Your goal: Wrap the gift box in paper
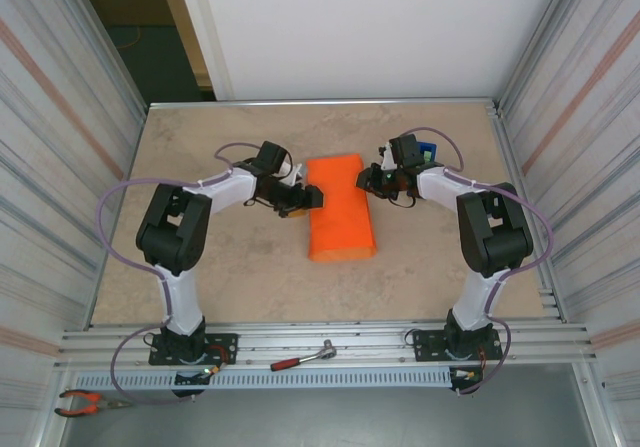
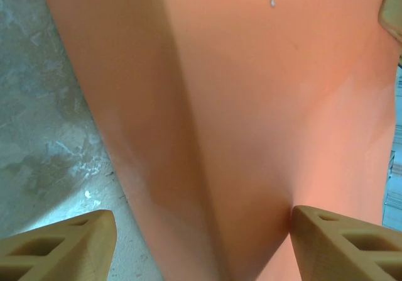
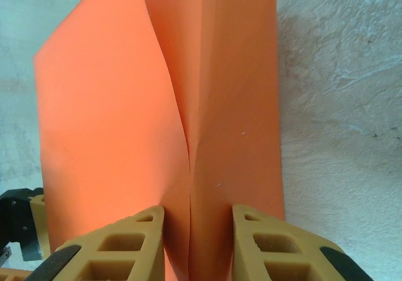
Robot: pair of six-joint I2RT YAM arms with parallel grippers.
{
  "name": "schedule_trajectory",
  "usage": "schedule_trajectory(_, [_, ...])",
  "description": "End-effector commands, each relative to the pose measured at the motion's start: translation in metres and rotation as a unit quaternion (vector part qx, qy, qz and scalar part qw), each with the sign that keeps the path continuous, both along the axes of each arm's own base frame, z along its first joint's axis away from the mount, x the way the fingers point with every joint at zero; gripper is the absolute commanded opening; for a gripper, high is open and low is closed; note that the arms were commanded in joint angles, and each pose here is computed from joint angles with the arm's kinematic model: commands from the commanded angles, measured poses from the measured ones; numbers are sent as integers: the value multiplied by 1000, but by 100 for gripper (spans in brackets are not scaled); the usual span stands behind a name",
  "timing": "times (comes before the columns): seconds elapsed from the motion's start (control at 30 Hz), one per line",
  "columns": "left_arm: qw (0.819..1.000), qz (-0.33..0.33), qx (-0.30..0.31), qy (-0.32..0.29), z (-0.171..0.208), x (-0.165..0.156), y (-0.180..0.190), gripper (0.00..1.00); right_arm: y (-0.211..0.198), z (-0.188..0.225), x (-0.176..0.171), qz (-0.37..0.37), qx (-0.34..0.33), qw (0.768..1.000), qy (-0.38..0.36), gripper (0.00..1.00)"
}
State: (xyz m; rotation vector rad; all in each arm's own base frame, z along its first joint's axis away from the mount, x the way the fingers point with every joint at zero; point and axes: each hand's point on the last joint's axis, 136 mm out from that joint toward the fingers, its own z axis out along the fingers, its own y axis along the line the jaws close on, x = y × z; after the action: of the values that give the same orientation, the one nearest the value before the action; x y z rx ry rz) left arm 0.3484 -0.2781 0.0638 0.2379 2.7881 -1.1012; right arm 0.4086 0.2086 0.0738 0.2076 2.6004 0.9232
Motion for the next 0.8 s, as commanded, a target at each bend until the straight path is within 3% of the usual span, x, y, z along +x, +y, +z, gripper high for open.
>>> schedule_trajectory(0.0, [1000,-19,11,-9,3,-9,-2,74,-3,-42,-37,-4,-35,996,86,26])
schedule_trajectory(0.23, [999,-9,-35,-16,20,-9,-16,75,-1,-42,-39,-2,-36,996,86,25])
schedule_trajectory(0.43, [1000,0,-26,-5,4,-6,-15,76,0,-43,-40,-2,-36,995,88,25])
schedule_trajectory(0.77, [994,9,103,32,-45,-25,24,72,4,-31,-36,0,-23,996,81,26])
